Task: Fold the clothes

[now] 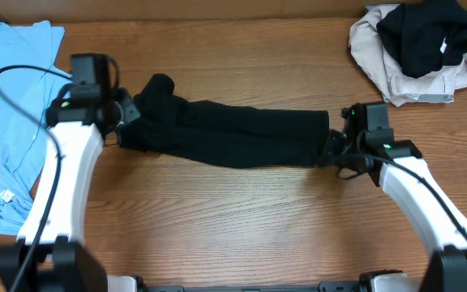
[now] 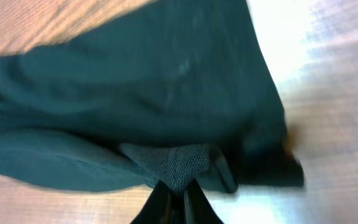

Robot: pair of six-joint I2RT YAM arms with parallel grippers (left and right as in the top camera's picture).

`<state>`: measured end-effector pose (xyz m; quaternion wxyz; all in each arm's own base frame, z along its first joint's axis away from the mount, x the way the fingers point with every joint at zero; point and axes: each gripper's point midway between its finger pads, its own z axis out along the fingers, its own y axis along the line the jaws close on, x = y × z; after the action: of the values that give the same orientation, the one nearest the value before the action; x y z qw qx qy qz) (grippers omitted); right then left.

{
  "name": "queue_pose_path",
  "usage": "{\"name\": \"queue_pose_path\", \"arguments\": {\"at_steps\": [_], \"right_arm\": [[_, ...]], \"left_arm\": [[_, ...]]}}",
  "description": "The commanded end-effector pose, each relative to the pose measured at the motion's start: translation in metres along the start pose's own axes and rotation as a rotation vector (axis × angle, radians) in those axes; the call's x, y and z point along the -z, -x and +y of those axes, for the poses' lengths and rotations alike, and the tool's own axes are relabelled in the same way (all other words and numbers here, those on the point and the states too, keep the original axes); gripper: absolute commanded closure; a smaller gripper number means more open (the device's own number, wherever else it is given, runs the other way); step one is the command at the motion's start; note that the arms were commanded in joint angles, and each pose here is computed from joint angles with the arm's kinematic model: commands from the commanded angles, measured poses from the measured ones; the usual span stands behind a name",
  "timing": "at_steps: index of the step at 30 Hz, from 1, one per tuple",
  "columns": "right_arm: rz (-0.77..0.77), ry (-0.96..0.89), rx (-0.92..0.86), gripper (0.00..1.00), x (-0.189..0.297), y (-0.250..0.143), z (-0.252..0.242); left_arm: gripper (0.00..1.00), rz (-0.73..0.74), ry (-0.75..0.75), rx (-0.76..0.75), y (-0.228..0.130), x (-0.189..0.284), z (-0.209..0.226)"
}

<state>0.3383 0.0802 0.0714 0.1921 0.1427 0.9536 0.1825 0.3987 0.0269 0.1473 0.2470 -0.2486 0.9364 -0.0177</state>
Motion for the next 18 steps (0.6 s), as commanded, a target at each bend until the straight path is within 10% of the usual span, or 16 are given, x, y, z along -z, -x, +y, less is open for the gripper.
{"name": "queue_pose_path", "arguments": {"at_steps": [1, 4, 10, 18], "right_arm": [[-0.020, -0.007, 0.028, 0.59, -0.019, 0.013, -0.003], [-0.028, -0.021, 0.061, 0.02, -0.025, 0.017, -0.007], [-0.008, -0.105, 0.072, 0.00, -0.032, 0.012, -0.025], [0.134, -0.074, 0.055, 0.02, -0.073, -0.017, -0.032]], "left_arm": [[0.86, 0.034, 0.071, -0.011, -0.003, -0.037, 0.003], [0.46, 0.075, 0.092, -0.022, -0.012, -0.056, 0.006], [0.00, 0.082, 0.098, -0.065, -0.011, -0.059, 0.007], [0.00, 0.040, 0.116, -0.102, 0.023, -0.019, 0.000]]}}
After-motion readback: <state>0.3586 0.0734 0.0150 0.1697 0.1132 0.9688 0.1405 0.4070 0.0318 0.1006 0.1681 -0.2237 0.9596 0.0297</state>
